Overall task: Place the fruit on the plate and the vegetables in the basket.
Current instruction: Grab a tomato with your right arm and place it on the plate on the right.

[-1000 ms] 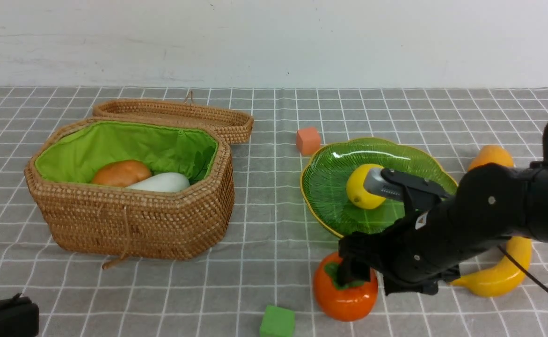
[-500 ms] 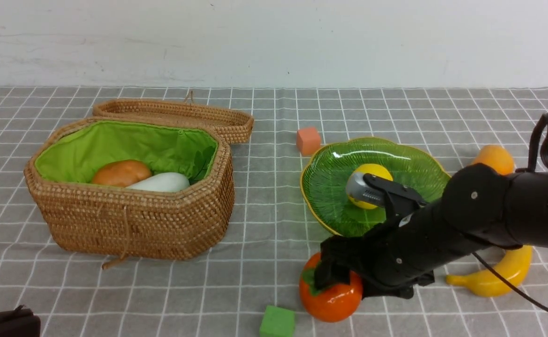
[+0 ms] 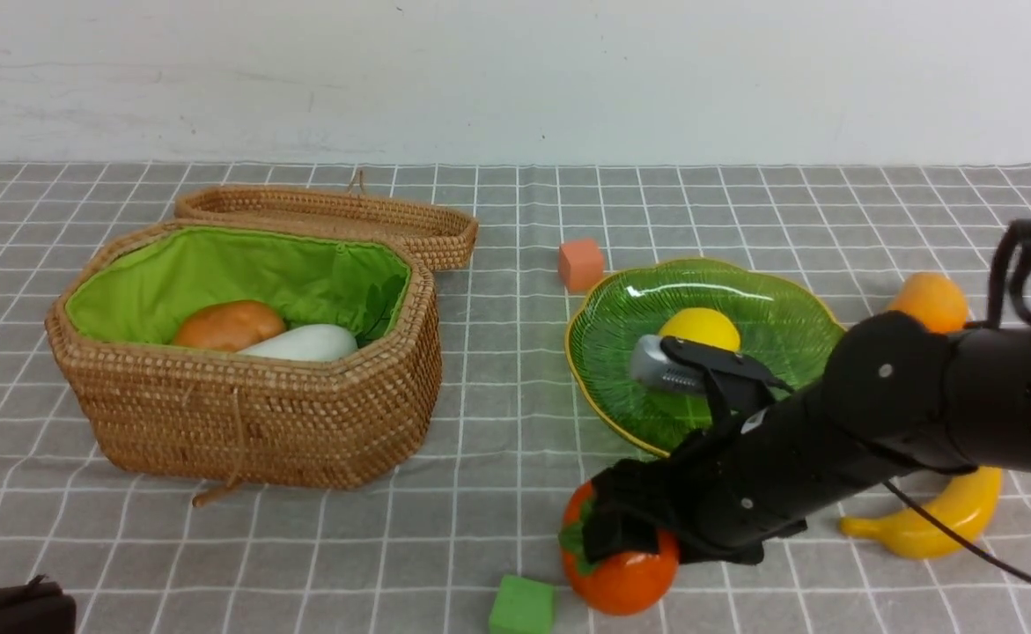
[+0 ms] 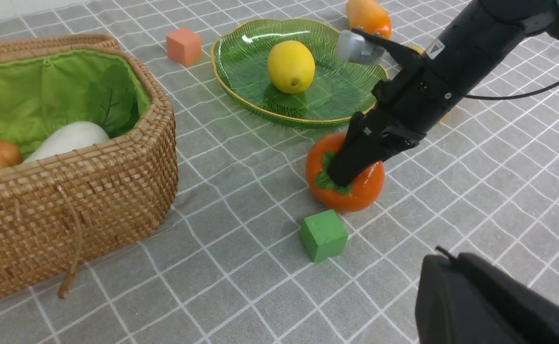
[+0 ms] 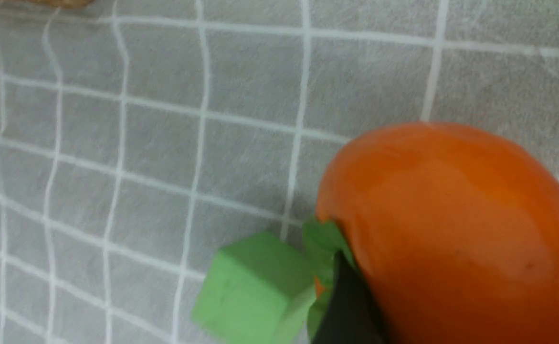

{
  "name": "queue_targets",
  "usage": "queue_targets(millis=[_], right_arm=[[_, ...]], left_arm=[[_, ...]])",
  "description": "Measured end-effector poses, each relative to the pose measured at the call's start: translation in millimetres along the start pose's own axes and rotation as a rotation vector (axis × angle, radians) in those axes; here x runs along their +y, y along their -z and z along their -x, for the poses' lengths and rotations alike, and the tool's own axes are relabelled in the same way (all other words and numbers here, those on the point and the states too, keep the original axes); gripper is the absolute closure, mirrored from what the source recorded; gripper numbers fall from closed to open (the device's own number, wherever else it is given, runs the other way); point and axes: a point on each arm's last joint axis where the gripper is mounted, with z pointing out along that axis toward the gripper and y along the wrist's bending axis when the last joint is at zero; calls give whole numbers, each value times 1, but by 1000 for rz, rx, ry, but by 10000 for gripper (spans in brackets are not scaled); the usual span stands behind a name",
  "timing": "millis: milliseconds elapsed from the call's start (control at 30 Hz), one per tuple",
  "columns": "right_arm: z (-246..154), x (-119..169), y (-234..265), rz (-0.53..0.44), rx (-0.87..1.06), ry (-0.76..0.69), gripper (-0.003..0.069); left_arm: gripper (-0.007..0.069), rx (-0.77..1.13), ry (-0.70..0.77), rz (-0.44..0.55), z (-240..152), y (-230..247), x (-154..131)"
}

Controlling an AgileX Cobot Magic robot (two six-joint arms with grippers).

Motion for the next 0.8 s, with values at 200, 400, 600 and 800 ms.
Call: queue_targets(millis=[200,400,600,800], right_arm=[[34,-11,73,5,-254,-13,162],[66,-67,78,-136,-445,-118,162],[80,-90,46,-192,-394,-93,158],[79,-94,44,-229,-341,3,-15]], left_arm=[[638,-92,27,-9,8,0,-1],[638,-111,40,-17,10,0,-1],[638,-91,42,-22,8,0,-2],[638,-62,42,-28,5,0,-2]])
